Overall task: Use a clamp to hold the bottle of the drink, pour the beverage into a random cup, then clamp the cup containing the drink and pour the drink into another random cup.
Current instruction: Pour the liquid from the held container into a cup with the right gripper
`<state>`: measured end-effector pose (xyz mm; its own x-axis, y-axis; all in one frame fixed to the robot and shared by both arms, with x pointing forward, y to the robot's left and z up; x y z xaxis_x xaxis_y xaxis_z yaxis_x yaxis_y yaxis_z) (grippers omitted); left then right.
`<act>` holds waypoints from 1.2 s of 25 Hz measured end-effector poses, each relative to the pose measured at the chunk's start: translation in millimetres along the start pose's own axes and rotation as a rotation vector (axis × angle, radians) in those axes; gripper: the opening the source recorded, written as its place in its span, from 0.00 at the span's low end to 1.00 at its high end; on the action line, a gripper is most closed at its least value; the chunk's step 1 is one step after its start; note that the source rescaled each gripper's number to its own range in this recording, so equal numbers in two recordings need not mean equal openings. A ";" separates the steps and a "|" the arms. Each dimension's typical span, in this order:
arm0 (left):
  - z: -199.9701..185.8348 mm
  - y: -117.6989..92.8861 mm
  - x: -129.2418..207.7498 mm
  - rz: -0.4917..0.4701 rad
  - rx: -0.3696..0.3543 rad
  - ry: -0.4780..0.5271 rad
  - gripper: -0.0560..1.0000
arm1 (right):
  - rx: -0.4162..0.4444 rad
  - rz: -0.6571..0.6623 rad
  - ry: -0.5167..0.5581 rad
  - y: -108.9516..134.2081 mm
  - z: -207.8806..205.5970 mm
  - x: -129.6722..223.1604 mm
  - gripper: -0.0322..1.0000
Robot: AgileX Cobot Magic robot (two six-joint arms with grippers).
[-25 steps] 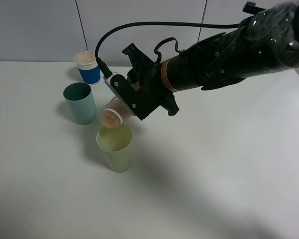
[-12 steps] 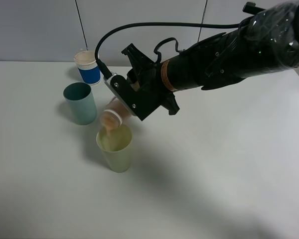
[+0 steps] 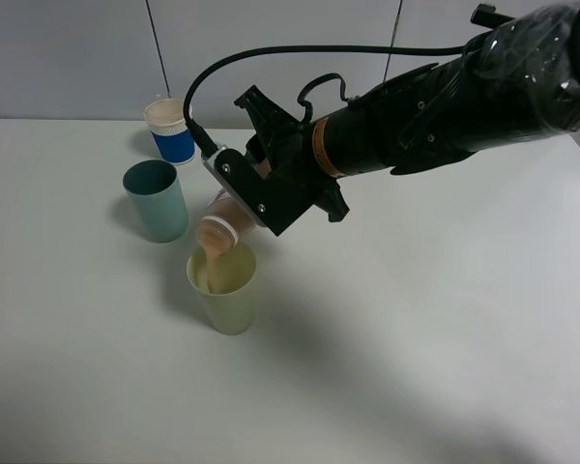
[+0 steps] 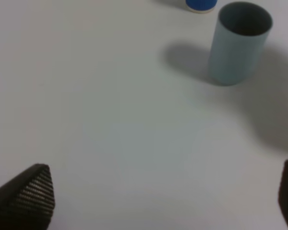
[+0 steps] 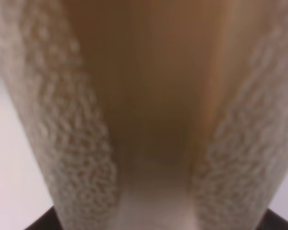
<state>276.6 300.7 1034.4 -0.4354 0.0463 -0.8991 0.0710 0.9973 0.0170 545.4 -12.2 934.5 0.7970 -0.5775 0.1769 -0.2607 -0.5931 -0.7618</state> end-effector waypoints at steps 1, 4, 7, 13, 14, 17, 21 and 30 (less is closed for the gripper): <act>0.0 0.0 0.0 0.000 0.000 0.000 0.95 | 0.000 -0.001 0.000 0.0 0.0 0.0 0.05; 0.0 0.0 0.0 0.000 0.000 0.000 0.95 | 0.000 -0.003 0.000 0.0 0.0 0.0 0.05; 0.0 0.0 0.0 0.000 0.000 0.000 0.95 | 0.000 -0.016 0.000 0.0 0.0 0.0 0.04; 0.0 0.0 0.0 0.000 0.000 0.000 0.95 | 0.000 -0.023 0.000 0.0 0.0 0.0 0.04; 0.0 0.0 0.0 0.000 0.000 0.000 0.95 | 0.000 -0.024 0.000 0.0 0.0 0.0 0.04; 0.0 0.0 0.0 0.000 0.000 0.000 0.95 | 0.000 -0.024 0.000 0.0 0.0 0.0 0.04; 0.0 0.0 0.0 0.000 0.000 0.000 0.95 | 0.000 -0.031 0.000 0.0 0.0 0.0 0.04; 0.0 0.0 0.0 0.000 0.000 0.000 0.95 | 0.000 -0.045 0.000 0.0 0.0 0.0 0.04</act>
<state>276.6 300.7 1034.4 -0.4354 0.0463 -0.8991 0.0710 0.9973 0.0170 545.4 -12.2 934.5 0.8080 -0.5501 0.2112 -0.2244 -0.6186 -0.7530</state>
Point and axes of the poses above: a point on each arm's last joint axis where the gripper is mounted, z pointing out along that axis toward the gripper, y along the wrist's bending axis when the last joint is at zero, x = y × z, the point moved 5 cm from there along z, pointing out along that axis toward the gripper, and after that the axes turned 2 degrees about z, right-handed, at the moved point
